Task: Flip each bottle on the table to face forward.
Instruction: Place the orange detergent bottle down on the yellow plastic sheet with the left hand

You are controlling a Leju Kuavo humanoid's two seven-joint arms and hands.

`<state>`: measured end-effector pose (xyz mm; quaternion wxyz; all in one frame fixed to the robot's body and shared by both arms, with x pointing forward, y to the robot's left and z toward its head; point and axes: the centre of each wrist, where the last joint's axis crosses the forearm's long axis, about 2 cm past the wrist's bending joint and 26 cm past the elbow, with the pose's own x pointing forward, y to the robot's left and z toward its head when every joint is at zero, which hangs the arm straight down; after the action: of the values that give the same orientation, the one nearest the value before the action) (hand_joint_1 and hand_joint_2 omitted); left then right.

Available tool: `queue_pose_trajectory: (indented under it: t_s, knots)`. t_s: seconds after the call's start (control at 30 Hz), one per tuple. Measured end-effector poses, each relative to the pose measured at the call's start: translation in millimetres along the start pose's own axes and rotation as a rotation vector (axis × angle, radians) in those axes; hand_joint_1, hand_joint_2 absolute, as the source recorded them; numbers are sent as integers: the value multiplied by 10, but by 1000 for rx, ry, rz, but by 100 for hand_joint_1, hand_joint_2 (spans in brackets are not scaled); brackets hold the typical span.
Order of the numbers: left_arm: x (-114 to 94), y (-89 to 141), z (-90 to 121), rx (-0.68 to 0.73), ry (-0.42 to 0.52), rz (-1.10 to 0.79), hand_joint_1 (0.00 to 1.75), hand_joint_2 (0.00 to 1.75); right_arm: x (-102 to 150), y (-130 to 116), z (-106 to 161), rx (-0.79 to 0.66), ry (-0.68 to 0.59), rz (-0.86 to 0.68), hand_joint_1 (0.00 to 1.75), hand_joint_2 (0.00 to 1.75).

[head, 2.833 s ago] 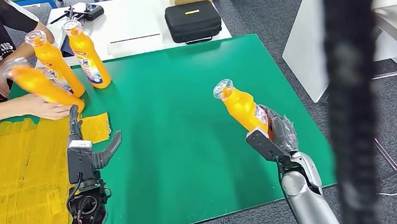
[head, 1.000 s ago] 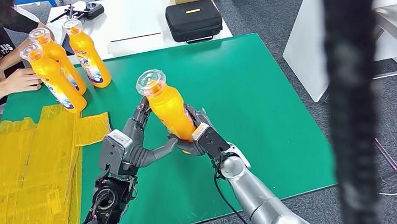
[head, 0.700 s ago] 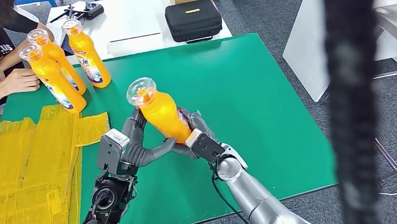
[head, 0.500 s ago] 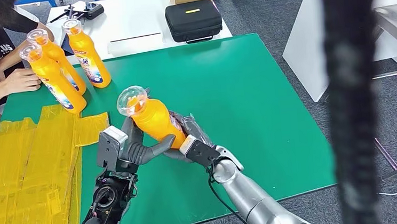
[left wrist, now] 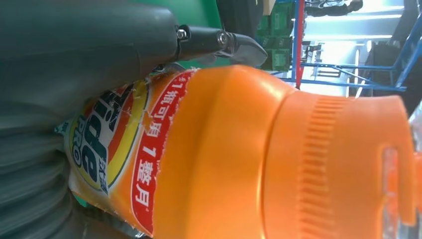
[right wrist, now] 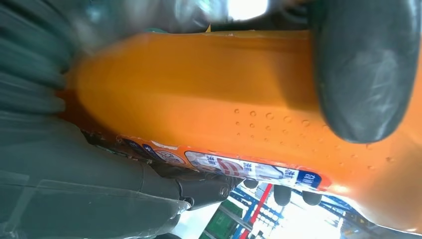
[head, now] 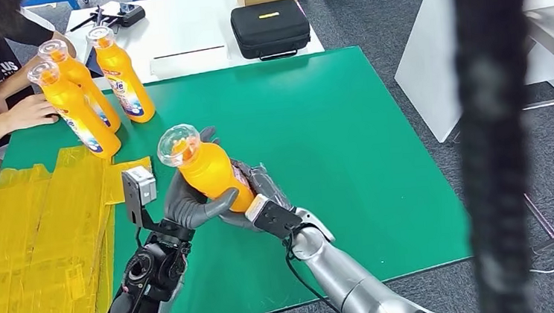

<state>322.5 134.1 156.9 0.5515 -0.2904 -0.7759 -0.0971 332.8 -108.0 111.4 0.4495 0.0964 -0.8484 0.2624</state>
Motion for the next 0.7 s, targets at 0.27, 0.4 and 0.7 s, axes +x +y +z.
queue_pose_trajectory:
  t_s: [0.27, 0.4, 0.7]
  knots:
    - [-29, 22, 10, 38, -13, 29, 175, 175, -14, 18, 5, 6, 16, -8, 175, 175]
    - [-31, 25, 11, 50, -26, 12, 175, 175, -10, 26, 0, 11, 18, -7, 175, 175]
    - [-43, 21, 28, 64, -58, -9, 175, 175, 1, 33, -19, 14, 31, 1, 34, 175]
